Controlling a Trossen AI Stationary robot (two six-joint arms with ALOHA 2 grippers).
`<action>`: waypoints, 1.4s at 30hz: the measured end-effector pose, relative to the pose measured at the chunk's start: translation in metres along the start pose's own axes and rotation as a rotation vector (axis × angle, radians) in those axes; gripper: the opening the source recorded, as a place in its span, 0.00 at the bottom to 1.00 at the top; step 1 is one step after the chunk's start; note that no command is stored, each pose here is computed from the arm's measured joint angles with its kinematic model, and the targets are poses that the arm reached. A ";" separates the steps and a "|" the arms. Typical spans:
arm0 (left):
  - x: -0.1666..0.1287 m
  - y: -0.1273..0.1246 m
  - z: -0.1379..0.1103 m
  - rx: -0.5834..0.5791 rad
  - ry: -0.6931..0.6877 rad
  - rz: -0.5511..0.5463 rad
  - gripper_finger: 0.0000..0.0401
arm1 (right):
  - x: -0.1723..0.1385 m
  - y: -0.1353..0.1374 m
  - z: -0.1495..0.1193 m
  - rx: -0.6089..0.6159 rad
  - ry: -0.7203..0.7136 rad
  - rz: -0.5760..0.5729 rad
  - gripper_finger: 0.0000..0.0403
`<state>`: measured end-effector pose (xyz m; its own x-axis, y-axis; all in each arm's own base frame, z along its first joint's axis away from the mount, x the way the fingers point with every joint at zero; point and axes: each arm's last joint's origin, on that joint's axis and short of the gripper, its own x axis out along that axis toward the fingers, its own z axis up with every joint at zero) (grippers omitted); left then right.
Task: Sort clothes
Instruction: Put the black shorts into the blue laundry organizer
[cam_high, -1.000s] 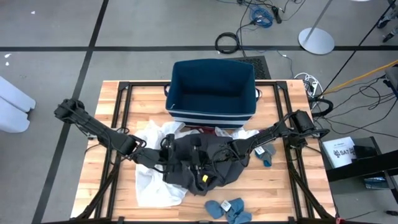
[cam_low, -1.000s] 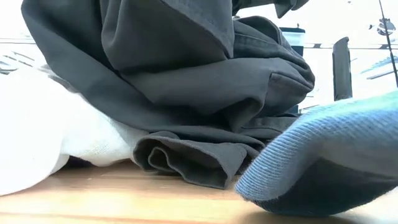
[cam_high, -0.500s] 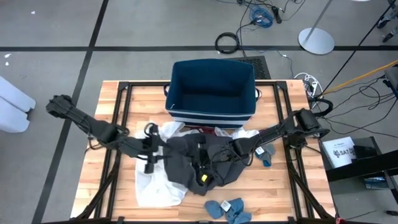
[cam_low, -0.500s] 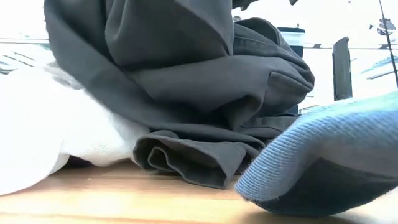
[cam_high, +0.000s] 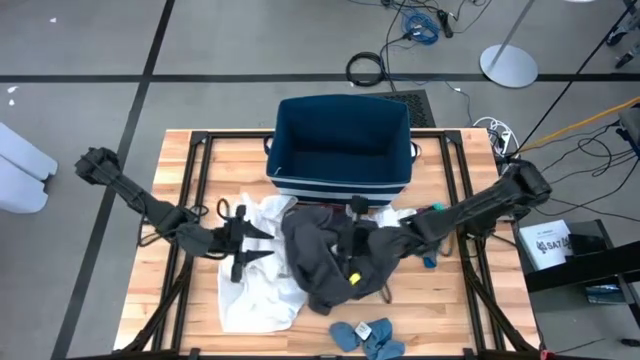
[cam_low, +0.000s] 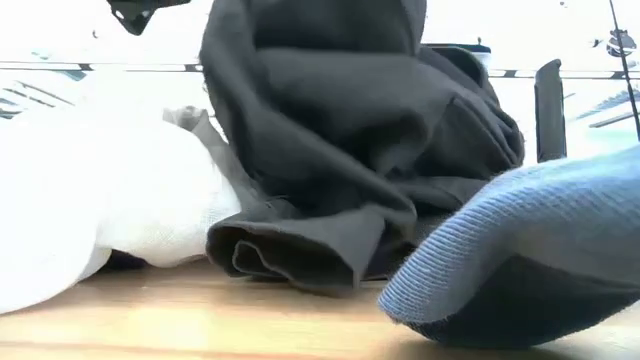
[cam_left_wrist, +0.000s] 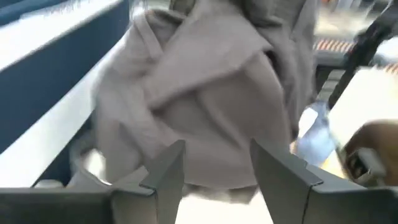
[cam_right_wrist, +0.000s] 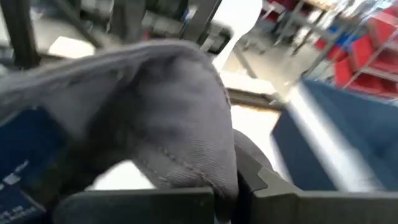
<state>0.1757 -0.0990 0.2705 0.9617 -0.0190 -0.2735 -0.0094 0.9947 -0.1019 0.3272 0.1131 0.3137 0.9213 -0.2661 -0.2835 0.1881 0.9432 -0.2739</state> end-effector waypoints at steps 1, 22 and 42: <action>0.001 -0.001 -0.002 0.006 -0.045 -0.008 0.47 | -0.008 -0.004 0.005 0.007 -0.018 -0.017 0.00; 0.005 0.005 0.000 0.074 -0.136 -0.016 0.47 | -0.108 -0.084 0.094 0.067 -0.752 -0.090 0.00; 0.011 0.015 0.002 0.097 -0.126 -0.024 0.47 | -0.145 -0.050 0.047 0.407 -0.171 0.489 0.00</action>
<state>0.1866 -0.0844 0.2676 0.9882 -0.0361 -0.1491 0.0347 0.9993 -0.0120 0.1998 0.1136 0.4121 0.9681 0.2157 -0.1276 -0.1830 0.9563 0.2281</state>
